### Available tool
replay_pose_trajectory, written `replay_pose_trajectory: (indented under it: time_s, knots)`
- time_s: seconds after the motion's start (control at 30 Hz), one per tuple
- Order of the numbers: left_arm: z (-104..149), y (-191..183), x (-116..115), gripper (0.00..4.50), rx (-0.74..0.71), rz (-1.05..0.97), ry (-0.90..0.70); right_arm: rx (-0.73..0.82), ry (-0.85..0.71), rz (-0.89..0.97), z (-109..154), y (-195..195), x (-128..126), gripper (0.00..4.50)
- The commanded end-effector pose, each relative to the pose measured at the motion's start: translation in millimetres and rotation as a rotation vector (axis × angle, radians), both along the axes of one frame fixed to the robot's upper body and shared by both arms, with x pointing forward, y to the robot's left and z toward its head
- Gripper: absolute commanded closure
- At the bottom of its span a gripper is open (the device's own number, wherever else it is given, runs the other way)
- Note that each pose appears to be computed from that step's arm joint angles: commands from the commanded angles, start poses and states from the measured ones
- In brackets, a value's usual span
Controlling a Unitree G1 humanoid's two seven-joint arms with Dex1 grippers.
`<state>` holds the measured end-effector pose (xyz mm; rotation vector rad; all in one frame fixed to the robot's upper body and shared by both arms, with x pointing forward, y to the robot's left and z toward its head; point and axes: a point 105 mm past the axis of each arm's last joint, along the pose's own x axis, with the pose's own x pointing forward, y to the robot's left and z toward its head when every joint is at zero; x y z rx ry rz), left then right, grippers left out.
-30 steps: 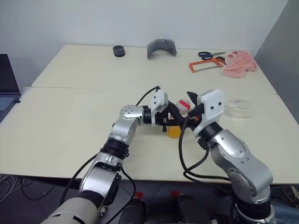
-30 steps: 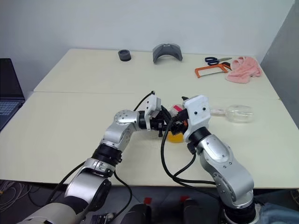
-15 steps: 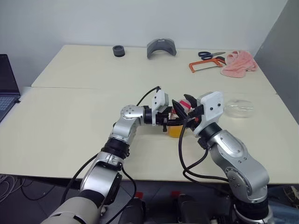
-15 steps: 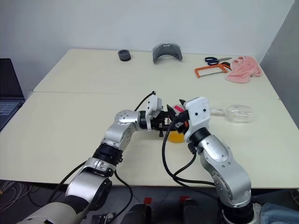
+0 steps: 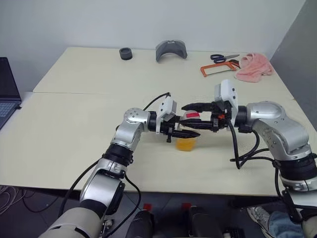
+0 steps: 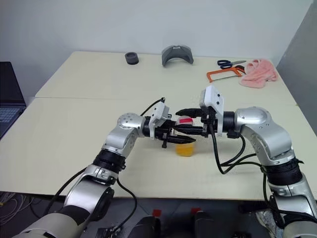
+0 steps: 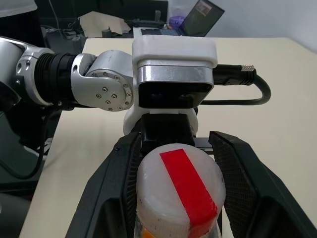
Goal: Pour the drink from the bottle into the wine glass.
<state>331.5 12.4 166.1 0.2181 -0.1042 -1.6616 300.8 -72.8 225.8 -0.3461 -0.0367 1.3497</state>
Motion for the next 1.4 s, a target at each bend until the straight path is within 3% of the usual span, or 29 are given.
replay_pose_trajectory:
  time_s: [0.03, 0.17, 0.37, 0.73, 1.17, 1.27, 1.4]
  knots:
    - [23.3, 4.5, 2.7, 2.81, -0.076, 0.042, -0.058, 0.018, -0.027, -0.022, 5.9, -4.4, -2.8, 1.89]
    - [21.9, 3.8, 4.9, 2.81, -0.087, 0.075, -0.059, 0.061, -0.07, -0.133, 15.0, -17.1, -6.8, 0.6]
    - [21.0, -0.3, 14.1, 2.81, -0.096, 0.136, -0.087, 0.205, -0.119, -0.415, 11.1, -17.7, -33.3, 0.57]
    - [19.5, -18.6, 20.3, 2.81, -0.083, 0.12, -0.108, 0.391, -0.176, -0.839, 1.6, 6.7, -16.9, 0.57]
    - [17.1, -21.8, 21.9, 2.81, -0.082, 0.11, -0.106, 0.419, -0.202, -0.915, -2.4, 3.6, -9.4, 0.57]
    - [17.3, -20.4, 23.1, 2.81, -0.084, 0.115, -0.105, 0.422, -0.208, -0.902, -2.0, 3.3, -10.0, 1.19]
    - [16.2, -18.3, 23.3, 2.81, -0.082, 0.115, -0.1, 0.414, -0.21, -0.836, -2.8, 8.6, -14.1, 2.59]
